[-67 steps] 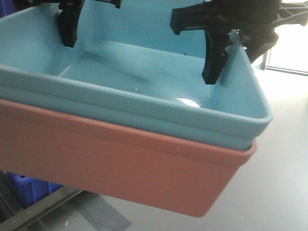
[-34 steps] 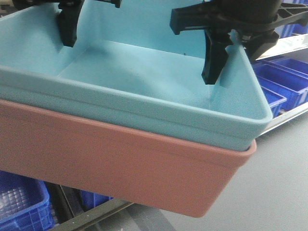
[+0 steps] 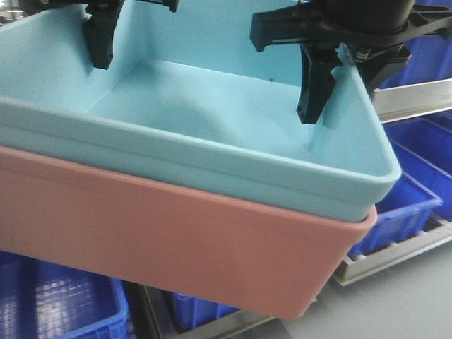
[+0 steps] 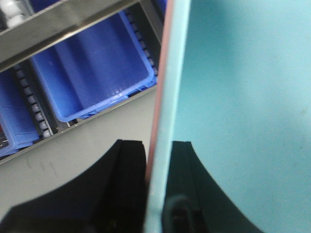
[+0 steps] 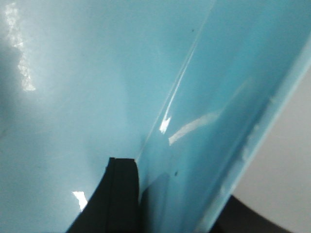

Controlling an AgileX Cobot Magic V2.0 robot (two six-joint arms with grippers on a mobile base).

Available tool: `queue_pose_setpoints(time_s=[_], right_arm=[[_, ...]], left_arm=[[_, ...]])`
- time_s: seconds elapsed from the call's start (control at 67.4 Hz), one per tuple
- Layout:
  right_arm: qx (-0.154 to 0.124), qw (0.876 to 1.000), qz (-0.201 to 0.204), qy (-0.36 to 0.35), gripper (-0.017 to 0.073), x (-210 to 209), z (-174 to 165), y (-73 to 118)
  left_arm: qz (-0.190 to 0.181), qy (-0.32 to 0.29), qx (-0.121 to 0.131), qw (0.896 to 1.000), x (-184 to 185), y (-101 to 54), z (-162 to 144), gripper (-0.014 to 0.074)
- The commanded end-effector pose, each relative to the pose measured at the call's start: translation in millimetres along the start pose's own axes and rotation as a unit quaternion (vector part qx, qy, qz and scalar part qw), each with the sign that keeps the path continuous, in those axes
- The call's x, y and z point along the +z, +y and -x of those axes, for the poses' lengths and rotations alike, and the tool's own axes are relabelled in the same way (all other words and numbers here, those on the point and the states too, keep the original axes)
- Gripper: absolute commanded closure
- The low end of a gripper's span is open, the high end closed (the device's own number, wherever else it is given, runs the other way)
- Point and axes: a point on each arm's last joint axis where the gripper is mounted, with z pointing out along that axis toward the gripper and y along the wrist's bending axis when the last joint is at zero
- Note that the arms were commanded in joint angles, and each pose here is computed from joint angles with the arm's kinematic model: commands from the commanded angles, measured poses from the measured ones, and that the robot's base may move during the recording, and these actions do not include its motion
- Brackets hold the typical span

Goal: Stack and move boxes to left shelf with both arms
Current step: 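Hold the stacked bins with both grippers as the base approaches the roller shelf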

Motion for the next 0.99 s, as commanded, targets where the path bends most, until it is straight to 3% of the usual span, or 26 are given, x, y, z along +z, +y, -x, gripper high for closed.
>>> queue_pose_setpoints(time_s=[0.0, 0.98], right_arm=[[0.019, 0.982, 0.113, -0.148, 0.0503, -39.4, 30.6, 26.4], [0.019, 0.983, 0.113, -0.147, 0.0503, -39.4, 30.4, 26.3]], left_arm=[[-0.151, -0.066, -0.04, 0.986, -33.4, -27.3, 11.5, 0.0602], [-0.151, -0.066, -0.04, 0.986, -33.4, -27.3, 11.5, 0.0602]])
